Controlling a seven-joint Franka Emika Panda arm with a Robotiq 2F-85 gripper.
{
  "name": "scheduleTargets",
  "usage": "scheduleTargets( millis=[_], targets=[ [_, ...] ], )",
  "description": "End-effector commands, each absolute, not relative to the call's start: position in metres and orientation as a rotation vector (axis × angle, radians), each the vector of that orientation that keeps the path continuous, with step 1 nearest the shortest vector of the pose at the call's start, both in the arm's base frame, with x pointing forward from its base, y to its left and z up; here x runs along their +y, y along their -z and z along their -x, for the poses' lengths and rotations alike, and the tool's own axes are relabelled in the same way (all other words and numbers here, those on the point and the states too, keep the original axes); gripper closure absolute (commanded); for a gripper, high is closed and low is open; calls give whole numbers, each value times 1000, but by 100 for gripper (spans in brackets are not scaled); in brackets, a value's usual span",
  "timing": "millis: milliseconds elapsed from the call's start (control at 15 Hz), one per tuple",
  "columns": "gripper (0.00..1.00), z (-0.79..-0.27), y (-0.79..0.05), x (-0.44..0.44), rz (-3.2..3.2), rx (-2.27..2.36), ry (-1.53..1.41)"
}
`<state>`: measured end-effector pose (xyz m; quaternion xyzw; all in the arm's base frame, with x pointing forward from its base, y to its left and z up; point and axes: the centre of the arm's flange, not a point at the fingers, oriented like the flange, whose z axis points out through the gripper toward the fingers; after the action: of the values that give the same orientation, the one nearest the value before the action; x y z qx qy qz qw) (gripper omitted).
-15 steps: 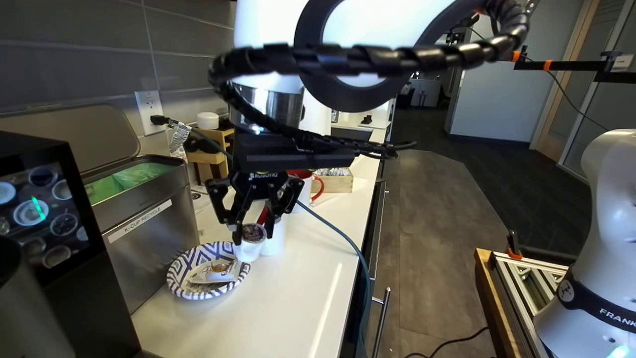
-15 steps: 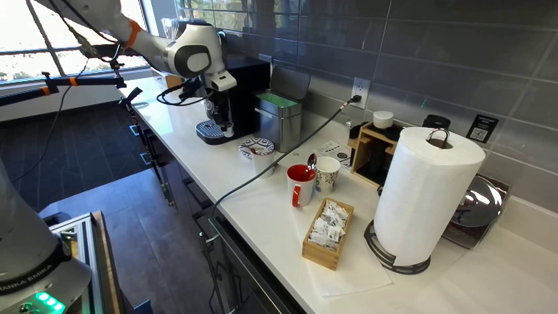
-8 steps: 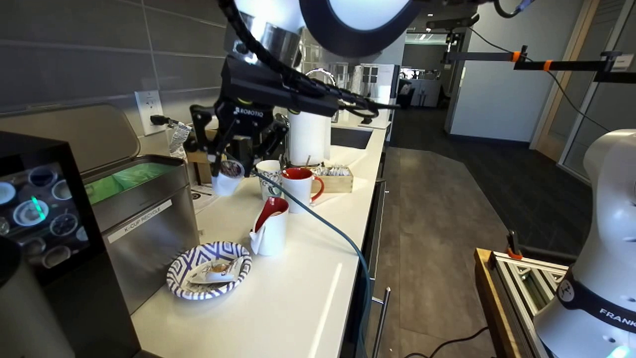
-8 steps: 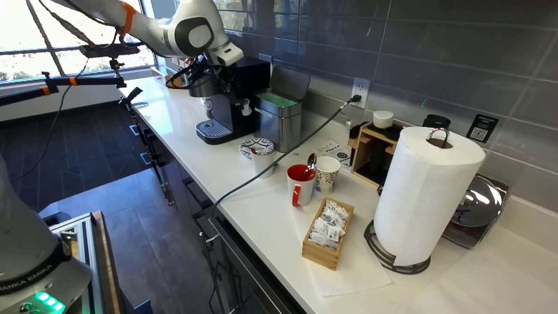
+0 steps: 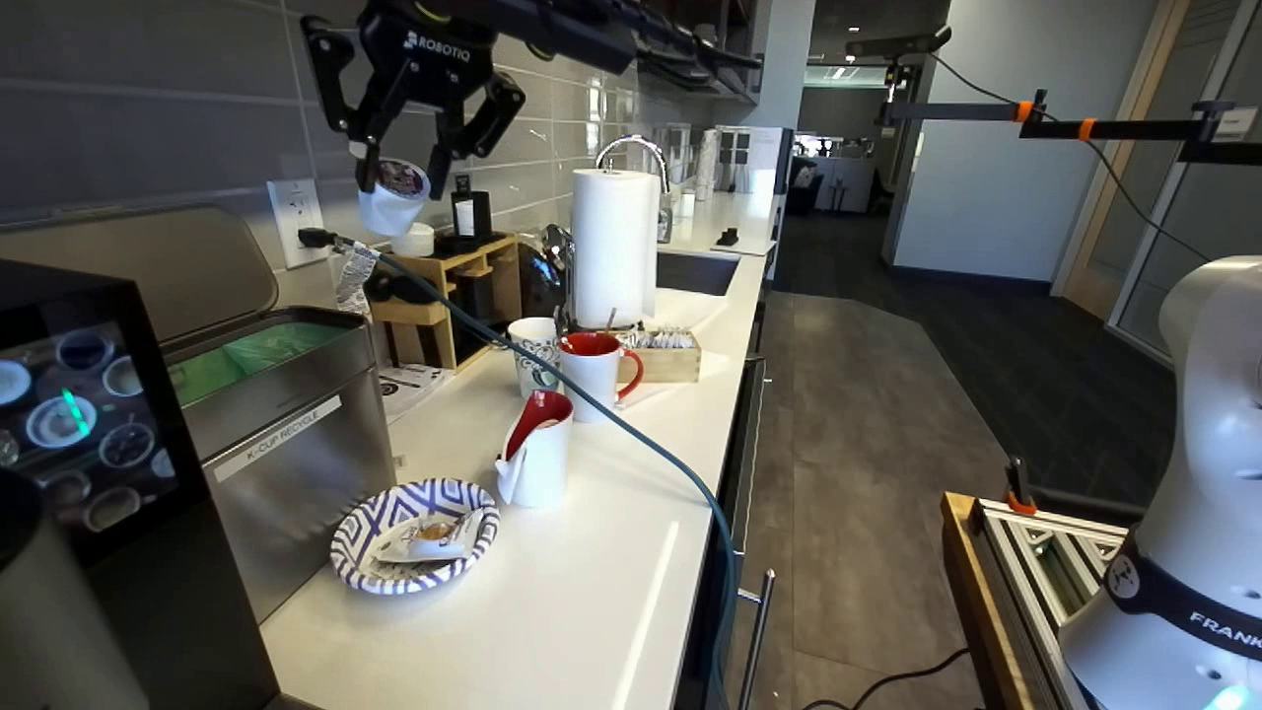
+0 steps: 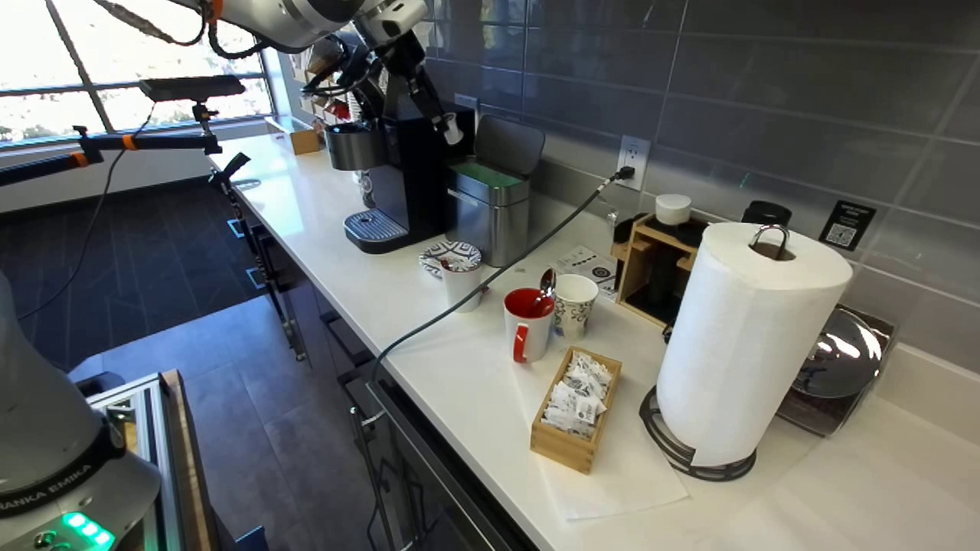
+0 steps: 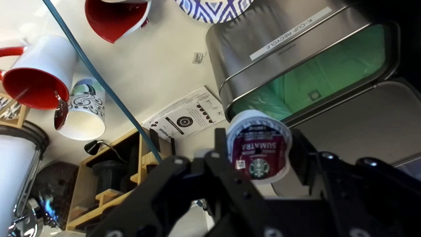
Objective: Pick up the white container and put it in the silver bin
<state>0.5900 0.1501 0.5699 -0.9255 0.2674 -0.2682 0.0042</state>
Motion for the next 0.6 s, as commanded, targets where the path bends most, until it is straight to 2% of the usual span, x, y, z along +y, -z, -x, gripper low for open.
scheduleTargets(
  millis=[0,267,333,533],
  targets=[
    [52,-592,-573,153,2901,835,842],
    [52,-597,-568,154,2910,833,835],
    [77,-598,-567,154,2911,833,835],
    [77,-615,-557,165,2853,710,972]
  ],
)
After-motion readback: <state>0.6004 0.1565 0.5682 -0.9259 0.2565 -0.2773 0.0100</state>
